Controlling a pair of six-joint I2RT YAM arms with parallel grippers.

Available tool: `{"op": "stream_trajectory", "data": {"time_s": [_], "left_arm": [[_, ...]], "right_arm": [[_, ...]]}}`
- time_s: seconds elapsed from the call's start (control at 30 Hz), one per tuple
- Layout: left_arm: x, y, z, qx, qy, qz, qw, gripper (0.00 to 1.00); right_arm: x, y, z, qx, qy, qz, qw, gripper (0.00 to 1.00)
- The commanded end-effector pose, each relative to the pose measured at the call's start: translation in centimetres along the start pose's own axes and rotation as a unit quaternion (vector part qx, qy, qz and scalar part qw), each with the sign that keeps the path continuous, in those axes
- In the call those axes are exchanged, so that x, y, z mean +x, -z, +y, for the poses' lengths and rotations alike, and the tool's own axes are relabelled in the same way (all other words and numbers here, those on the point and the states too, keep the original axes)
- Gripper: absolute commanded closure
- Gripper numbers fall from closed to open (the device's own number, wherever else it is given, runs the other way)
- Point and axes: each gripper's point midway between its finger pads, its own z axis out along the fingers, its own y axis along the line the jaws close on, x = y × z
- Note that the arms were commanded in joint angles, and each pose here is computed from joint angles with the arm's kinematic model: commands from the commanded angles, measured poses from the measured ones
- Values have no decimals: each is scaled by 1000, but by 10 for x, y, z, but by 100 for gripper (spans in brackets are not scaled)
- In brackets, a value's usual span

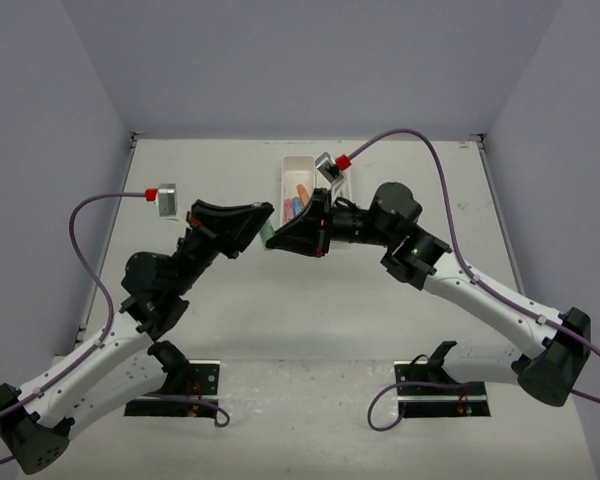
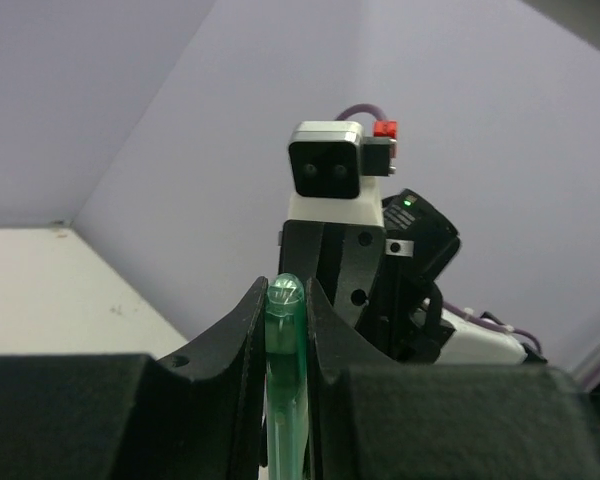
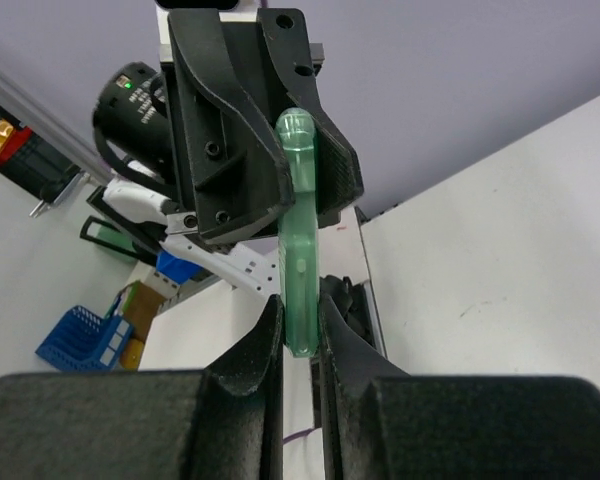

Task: Sort the stationery into containers
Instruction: Close the pen cap on the pen, then place the pen in the storage box.

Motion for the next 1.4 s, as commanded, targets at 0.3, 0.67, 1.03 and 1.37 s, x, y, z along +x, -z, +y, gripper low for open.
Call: {"op": "stream_trajectory", "data": {"time_s": [0.3,0.67,1.03,1.37], "left_arm": [[29,-23,70,-186,-86,115,972,100],[29,-51,190,-378,-214,170,885,100],[61,-88,317,-502,-247,184,808,100],[103,-67,413,-582,-229,237,744,100]], "right_arm": [[-1,40,-59,158,37,-93,982,15],[9,176,-106,488,19,-114,865,1],[22,228,-93,538,25,-118,835,1],[36,224,-96,527,22,-94,844,1]]}}
